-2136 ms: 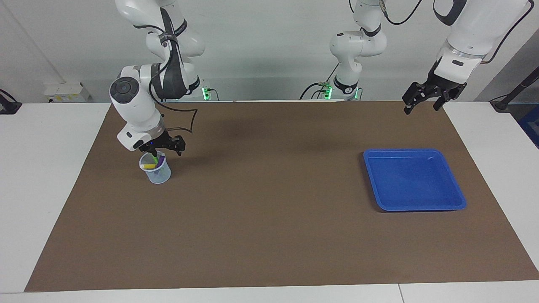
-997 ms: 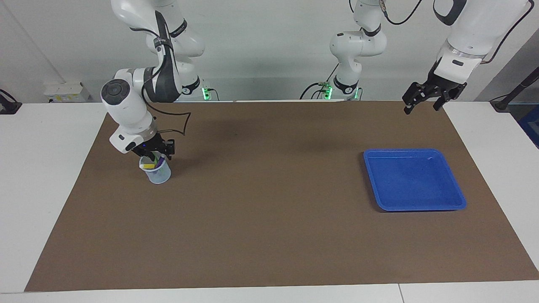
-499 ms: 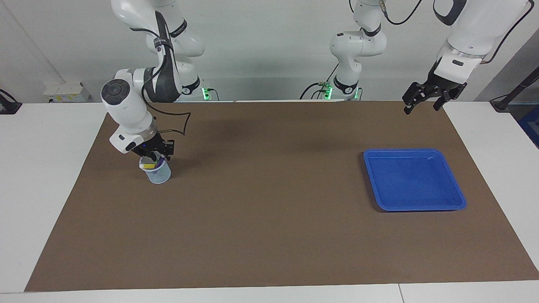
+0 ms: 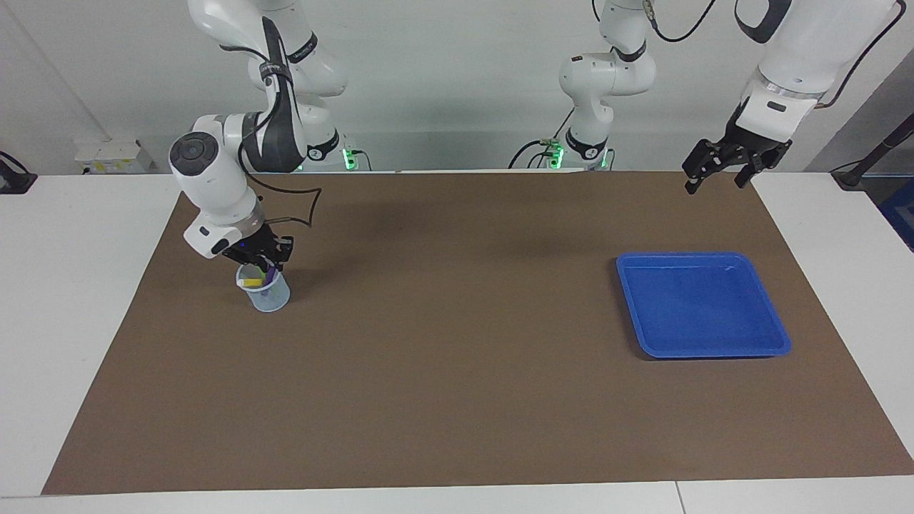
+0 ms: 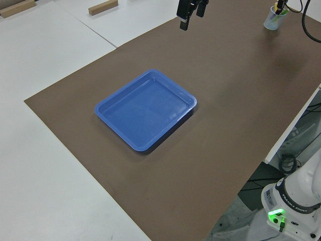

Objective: Right arm passes pens to left for tray arrangement

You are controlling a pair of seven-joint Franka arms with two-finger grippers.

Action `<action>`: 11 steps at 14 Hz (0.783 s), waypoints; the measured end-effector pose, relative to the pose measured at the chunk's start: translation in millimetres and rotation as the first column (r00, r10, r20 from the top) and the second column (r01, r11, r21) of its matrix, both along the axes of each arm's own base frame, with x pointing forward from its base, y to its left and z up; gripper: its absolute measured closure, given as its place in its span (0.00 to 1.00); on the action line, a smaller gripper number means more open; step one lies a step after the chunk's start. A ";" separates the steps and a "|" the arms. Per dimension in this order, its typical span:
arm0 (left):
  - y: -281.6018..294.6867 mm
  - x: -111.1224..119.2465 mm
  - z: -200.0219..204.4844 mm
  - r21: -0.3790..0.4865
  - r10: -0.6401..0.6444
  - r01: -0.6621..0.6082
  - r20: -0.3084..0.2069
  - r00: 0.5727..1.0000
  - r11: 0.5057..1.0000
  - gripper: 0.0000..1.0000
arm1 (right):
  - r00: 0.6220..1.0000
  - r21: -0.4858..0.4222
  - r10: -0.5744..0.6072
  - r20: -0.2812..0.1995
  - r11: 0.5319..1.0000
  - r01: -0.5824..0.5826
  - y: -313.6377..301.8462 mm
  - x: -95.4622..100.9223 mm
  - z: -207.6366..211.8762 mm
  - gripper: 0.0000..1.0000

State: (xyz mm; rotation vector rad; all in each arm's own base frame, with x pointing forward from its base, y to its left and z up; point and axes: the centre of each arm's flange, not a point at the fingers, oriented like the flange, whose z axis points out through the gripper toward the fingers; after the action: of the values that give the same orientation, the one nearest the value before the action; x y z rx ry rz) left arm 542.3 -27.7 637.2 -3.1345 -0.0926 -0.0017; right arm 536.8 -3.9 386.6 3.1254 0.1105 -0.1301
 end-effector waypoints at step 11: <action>0.0 0.1 0.1 0.000 0.000 0.000 0.001 1.000 1.000 0.00 | 0.995 -0.018 0.092 -0.037 0.996 -0.092 -14.5 4.6 31.7 0.82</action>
State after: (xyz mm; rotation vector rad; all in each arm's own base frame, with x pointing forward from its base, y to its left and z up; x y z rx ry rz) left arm 542.3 -27.7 637.3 -3.1346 -0.0926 -0.0028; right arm 541.4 -18.4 418.3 3.0918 0.2515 -0.1856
